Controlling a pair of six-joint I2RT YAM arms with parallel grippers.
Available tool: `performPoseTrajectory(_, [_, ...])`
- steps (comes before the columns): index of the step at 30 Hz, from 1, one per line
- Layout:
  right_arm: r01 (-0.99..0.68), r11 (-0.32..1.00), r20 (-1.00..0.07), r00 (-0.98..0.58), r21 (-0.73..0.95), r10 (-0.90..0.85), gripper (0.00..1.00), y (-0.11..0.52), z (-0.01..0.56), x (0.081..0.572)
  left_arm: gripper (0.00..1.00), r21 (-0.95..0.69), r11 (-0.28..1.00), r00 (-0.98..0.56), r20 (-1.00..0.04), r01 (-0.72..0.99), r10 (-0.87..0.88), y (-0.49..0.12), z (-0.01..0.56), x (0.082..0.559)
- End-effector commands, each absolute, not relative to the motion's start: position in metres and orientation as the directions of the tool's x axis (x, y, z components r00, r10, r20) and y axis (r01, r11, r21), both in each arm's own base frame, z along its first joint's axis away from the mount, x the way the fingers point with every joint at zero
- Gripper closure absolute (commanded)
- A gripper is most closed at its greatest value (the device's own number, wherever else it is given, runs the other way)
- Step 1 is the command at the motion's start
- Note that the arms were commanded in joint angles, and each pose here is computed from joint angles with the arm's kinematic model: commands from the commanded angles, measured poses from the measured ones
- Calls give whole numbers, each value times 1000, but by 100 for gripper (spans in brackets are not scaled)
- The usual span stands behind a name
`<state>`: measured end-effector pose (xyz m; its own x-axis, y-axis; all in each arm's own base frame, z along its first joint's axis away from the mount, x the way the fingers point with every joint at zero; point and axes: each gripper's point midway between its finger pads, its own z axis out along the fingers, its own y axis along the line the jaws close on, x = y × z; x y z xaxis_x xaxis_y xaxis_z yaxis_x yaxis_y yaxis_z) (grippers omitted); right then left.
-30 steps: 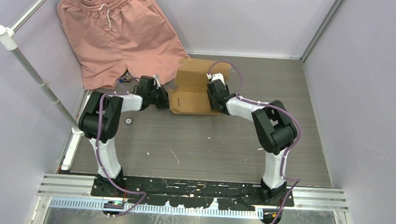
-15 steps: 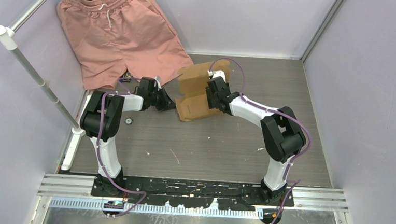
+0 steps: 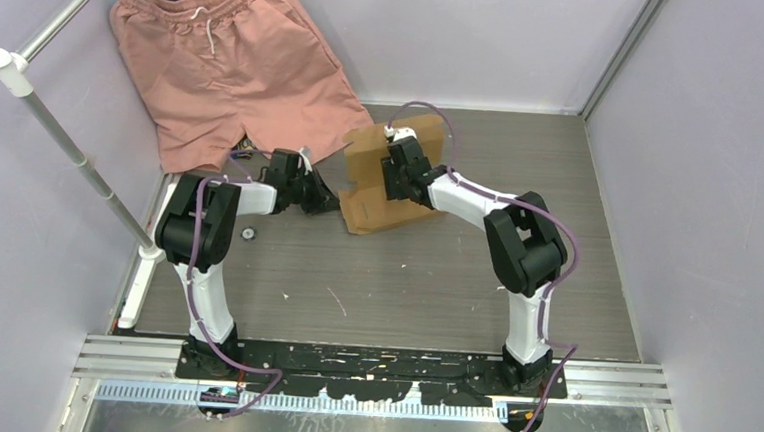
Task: Fold the paper box
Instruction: Fold the paper box at the center of the board.
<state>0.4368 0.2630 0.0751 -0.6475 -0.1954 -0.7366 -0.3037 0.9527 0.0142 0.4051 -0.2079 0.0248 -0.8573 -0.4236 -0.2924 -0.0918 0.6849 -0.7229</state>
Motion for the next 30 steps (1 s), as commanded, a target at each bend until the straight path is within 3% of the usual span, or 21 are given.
performPoseTrajectory(1, [-327,945,-742,-637,17,-208,49,274,71,446,99,-729,680,-859,-297,-79,-418,-210,21,405])
performPoseTrajectory(4, [-325,946,-725,-654,11,-216,41,272,58,443,99,-729,680,-858,-299,-76,-417,-210,22,405])
performPoseTrajectory(30, [-286,958,-529,-816,19,-233,48,265,-34,396,98,-813,580,-856,-257,-60,-449,-247,36,408])
